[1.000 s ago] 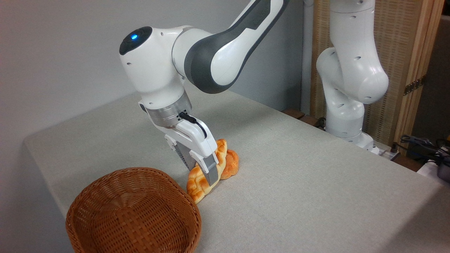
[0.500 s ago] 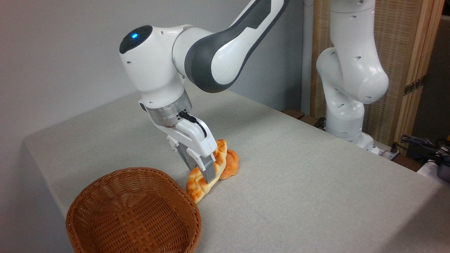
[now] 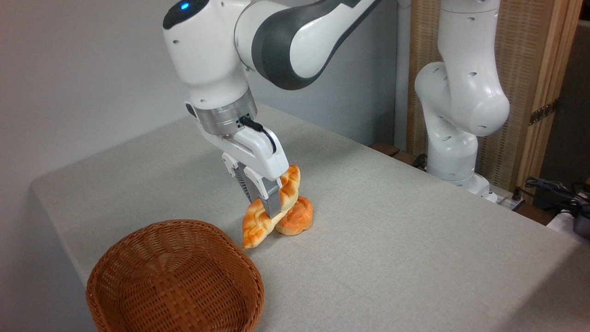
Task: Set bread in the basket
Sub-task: 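Carry the held braided loaf over the wicker basket and lower it, then open the gripper to release the loaf into the basket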
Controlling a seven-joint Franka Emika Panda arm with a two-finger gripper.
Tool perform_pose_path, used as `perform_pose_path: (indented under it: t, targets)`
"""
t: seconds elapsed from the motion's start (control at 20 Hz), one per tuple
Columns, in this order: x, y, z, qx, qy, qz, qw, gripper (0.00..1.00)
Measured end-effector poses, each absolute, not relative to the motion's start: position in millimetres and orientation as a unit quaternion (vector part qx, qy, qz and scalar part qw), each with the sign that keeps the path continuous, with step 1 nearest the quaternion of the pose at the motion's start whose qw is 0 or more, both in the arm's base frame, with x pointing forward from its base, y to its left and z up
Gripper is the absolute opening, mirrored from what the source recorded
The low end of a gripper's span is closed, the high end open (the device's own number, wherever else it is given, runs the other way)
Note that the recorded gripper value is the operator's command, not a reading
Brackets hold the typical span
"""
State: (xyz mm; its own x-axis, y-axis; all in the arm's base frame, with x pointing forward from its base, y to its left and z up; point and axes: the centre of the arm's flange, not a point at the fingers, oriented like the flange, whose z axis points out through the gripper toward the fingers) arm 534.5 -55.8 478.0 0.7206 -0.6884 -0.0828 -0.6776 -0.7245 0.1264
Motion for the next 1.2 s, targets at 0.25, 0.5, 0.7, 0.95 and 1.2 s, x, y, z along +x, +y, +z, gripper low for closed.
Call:
perform_pose_path:
  t: [0.25,0.5,0.7,0.95,1.2]
  targets:
    - [542,-57,509,0.928,-0.371,-0.028,0.035,0.36]
    - [558,-58,534,0.928,-0.370,0.040,0.015,0.36]
    - [571,-59,539,0.926,-0.368,0.086,-0.001,0.38]
    - [597,-62,528,0.920,-0.362,0.149,-0.029,0.56]
    - [623,-53,510,0.914,-0.348,0.199,-0.058,1.00]
